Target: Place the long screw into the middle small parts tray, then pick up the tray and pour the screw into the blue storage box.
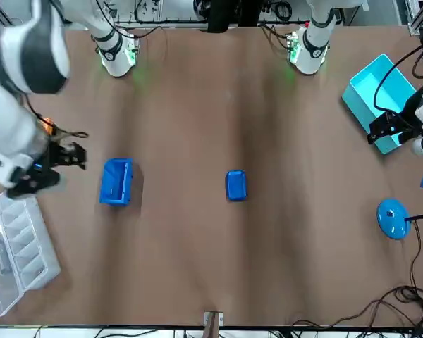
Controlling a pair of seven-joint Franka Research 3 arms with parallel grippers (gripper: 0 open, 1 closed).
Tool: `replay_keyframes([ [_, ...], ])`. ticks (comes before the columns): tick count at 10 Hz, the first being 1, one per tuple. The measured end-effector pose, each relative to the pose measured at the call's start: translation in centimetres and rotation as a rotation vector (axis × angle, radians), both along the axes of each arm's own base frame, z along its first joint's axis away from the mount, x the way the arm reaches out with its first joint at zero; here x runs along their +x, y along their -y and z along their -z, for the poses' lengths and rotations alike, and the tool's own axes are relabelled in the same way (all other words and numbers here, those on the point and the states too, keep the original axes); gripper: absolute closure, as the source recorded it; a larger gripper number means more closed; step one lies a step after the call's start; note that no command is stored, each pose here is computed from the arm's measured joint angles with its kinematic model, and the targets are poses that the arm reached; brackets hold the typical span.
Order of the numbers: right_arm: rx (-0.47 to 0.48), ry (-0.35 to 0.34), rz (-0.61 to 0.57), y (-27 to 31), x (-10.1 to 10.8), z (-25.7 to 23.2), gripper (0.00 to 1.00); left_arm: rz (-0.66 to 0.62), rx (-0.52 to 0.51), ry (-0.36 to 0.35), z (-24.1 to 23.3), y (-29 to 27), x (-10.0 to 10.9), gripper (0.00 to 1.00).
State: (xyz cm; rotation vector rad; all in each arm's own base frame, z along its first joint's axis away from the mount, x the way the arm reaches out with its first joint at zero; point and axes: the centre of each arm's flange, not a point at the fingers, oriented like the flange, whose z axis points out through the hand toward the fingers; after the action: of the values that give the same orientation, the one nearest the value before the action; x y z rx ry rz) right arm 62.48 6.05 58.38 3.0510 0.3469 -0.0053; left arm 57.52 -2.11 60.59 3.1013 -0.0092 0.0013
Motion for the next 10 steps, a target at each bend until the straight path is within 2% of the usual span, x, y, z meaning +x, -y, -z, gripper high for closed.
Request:
replay_keyframes([
  [2, 0.035, 0.022, 0.071, 5.6, -1.7, -3.3, 0.00, 0.000, 0.000, 0.000, 0.0, 0.0, 0.0, 0.00],
  [4, 0.059, 0.029, 0.106, 8.3, -3.6, -4.8, 0.00, 0.000, 0.000, 0.000, 0.0, 0.0, 0.0, 0.00],
  [6, 0.070, 0.031, 0.120, 8.8, -4.9, -4.7, 0.00, 0.000, 0.000, 0.000, 0.0, 0.0, 0.0, 0.00],
  [8, 0.073, 0.028, 0.176, 9.0, -5.3, -4.7, 0.00, 0.000, 0.000, 0.000, 0.0, 0.0, 0.0, 0.00],
  [10, 0.074, 0.028, 0.183, 8.8, -5.5, -5.0, 0.00, 0.000, 0.000, 0.000, 0.0, 0.0, 0.0, 0.00],
])
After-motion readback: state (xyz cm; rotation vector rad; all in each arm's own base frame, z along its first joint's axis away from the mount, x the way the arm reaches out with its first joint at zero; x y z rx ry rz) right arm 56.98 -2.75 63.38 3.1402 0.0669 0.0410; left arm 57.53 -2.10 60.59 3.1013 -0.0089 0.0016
